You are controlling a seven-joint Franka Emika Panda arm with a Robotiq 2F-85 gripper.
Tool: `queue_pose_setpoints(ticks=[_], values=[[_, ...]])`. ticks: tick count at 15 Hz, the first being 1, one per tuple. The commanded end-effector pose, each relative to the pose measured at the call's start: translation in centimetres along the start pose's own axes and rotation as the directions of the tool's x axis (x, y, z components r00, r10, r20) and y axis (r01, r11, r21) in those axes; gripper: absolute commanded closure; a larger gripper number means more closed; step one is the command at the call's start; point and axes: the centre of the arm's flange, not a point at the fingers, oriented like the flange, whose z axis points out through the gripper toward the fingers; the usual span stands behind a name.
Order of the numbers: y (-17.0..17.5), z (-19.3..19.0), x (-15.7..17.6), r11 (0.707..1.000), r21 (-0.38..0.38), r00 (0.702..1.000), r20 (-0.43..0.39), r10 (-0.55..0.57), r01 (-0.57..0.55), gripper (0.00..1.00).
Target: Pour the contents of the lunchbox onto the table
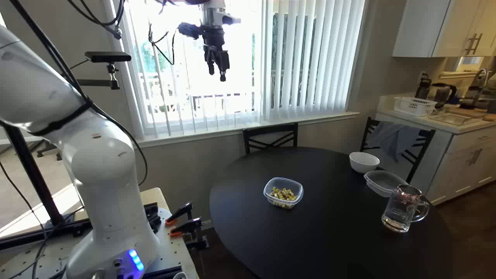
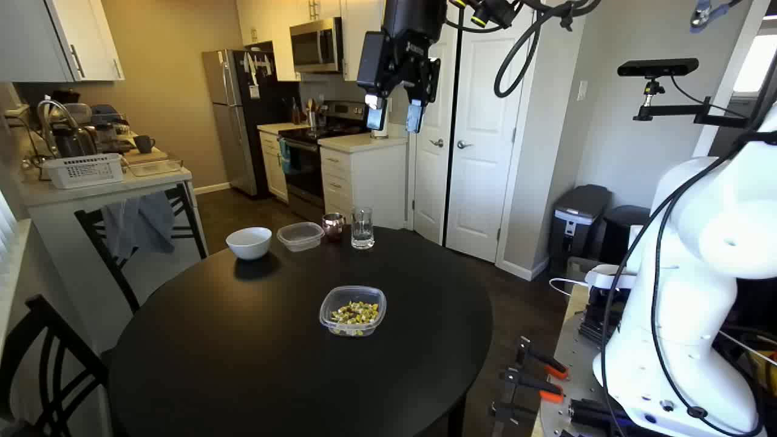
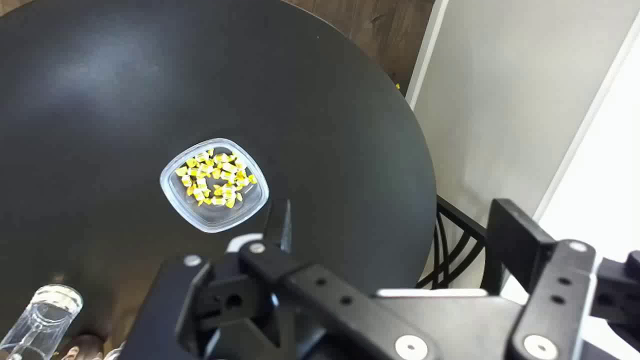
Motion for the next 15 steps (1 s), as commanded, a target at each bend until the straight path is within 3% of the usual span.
queue_pose_setpoints(ticks=[1, 15], values=[[0.0, 0.0, 0.0, 1.0, 0.0, 1.0, 0.0, 0.0, 0.0, 0.0], [-0.16, 0.39, 0.2, 1.0, -0.005, 1.0, -0.002, 0.004, -0.004, 0.0]])
